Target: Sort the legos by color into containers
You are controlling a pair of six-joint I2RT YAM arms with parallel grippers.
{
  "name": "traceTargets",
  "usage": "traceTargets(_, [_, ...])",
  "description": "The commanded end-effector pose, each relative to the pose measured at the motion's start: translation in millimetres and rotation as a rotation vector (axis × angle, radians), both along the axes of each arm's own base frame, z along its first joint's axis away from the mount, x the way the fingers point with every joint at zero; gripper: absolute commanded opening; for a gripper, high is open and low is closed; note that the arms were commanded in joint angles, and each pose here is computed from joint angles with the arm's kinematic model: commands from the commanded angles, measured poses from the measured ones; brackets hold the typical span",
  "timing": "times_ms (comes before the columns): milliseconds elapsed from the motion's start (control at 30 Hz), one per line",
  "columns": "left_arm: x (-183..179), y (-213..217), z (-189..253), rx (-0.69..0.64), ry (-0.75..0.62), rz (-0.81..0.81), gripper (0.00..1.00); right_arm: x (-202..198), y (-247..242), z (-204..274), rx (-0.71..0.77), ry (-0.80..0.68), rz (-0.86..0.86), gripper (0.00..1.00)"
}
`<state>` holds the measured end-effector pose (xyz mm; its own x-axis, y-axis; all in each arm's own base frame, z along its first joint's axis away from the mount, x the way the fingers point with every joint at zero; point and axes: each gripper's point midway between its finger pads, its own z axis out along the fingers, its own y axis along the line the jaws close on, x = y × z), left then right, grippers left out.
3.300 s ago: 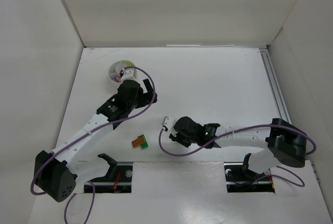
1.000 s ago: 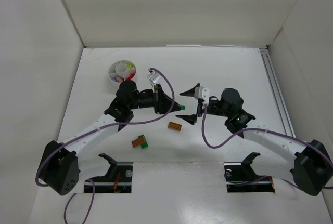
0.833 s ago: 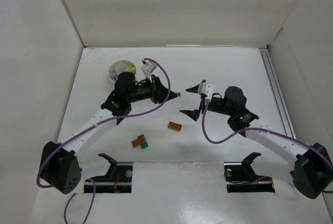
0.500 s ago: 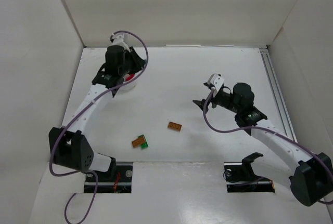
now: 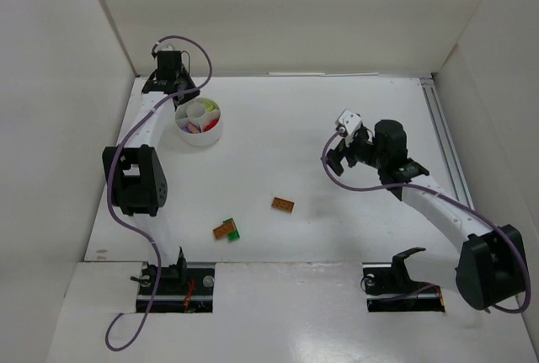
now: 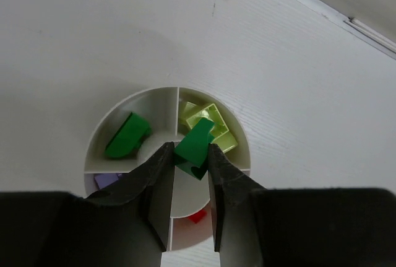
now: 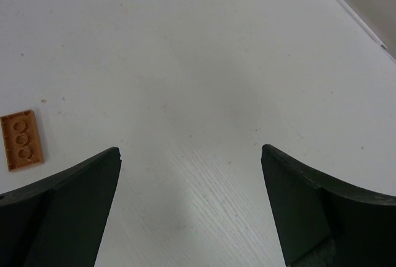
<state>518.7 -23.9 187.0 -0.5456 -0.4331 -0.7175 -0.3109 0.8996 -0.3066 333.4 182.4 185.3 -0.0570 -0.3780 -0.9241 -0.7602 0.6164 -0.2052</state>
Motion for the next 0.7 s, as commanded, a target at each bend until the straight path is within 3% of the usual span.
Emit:
traceTargets(0, [3,25,22,0.042,-0.025,0.05,0.0,8,3,17,0.01,-0.038,0.031,1.0])
traceTargets(167, [4,48,12,0.023,-0.004,0.092,0.0,11,6,11,0.008,-0.017,0.041,1.0])
traceTargets(467, [23,42,-24,0.016,0.045,0.046,0.0,14,6,8,0.006,-0.011,0.054,1.0])
traceTargets(667, [26,39,-24,0.002,0.043,0.029,0.0,13,6,6,0.003,-0.002,0.054,1.0])
